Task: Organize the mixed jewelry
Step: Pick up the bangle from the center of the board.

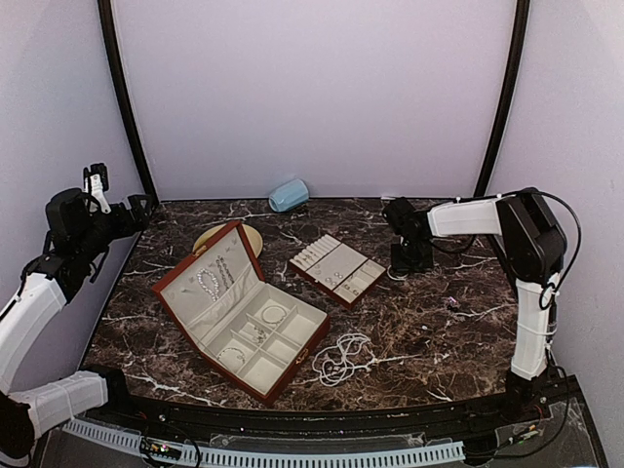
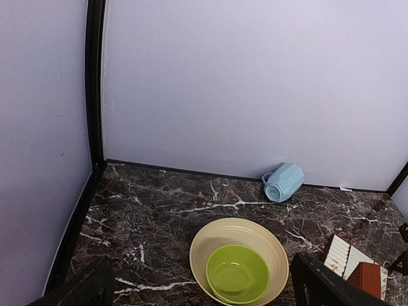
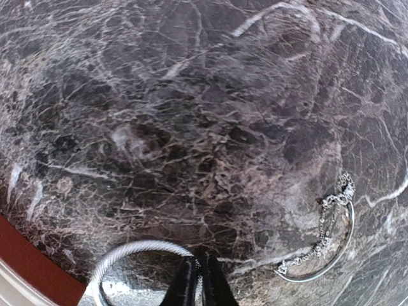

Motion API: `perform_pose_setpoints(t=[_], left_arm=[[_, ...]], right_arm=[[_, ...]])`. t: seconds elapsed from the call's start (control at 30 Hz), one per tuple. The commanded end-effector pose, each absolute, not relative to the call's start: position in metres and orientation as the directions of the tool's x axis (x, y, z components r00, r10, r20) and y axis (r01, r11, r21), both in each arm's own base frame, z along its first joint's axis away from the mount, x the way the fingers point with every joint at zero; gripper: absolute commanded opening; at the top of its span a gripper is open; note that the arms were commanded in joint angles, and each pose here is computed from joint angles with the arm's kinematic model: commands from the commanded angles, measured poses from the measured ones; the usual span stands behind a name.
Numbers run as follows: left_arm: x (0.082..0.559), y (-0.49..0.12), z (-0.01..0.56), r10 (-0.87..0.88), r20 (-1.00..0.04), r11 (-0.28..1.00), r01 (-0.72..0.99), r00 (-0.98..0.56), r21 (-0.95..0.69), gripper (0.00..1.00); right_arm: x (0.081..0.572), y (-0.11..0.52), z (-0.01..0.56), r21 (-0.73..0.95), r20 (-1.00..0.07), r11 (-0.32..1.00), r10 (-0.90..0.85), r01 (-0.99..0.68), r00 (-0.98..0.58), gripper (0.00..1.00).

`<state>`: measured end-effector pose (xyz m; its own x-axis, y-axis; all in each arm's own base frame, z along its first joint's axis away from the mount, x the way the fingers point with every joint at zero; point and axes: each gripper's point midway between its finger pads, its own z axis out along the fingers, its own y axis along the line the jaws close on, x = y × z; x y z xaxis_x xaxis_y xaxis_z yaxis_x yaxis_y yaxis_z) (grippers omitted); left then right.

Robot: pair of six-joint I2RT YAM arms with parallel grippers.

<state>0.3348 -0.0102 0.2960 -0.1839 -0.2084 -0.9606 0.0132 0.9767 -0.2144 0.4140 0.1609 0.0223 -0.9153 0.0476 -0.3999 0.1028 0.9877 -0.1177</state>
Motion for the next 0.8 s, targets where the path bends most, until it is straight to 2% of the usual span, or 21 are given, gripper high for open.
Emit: perform_pose_setpoints(t=[0.0,0.23,0.6,0.77], left_arm=[[0.330,-0.005,0.304,-0.190,-0.972,0.981,0.002,-0.140,-0.192,0.99],[0.329,0.004,0.305,-0.192,-0.973,0.981,-0.027,-0.128,-0.190,0.99],[0.328,0.003,0.305,-0.196,-0.973,0.981,-0.024,-0.124,-0.194,0.99],[0.328,0.003,0.305,-0.197,-0.973,0.980,-0.020,-0.123,-0.196,0.99]], right_arm=[[0.408,0.154,0.003,-0.119,-0.366,0.987,0.062,0.112,-0.929,0.01],[0.409,0.152,0.015,-0.089,-0.395,0.991,0.056,0.099,-0.917,0.00],[0.405,0.136,0.073,-0.112,-0.479,0.988,0.038,0.104,-0.877,0.00],[0.393,0.139,0.080,-0.102,-0.475,0.992,0.016,0.073,-0.880,0.00]])
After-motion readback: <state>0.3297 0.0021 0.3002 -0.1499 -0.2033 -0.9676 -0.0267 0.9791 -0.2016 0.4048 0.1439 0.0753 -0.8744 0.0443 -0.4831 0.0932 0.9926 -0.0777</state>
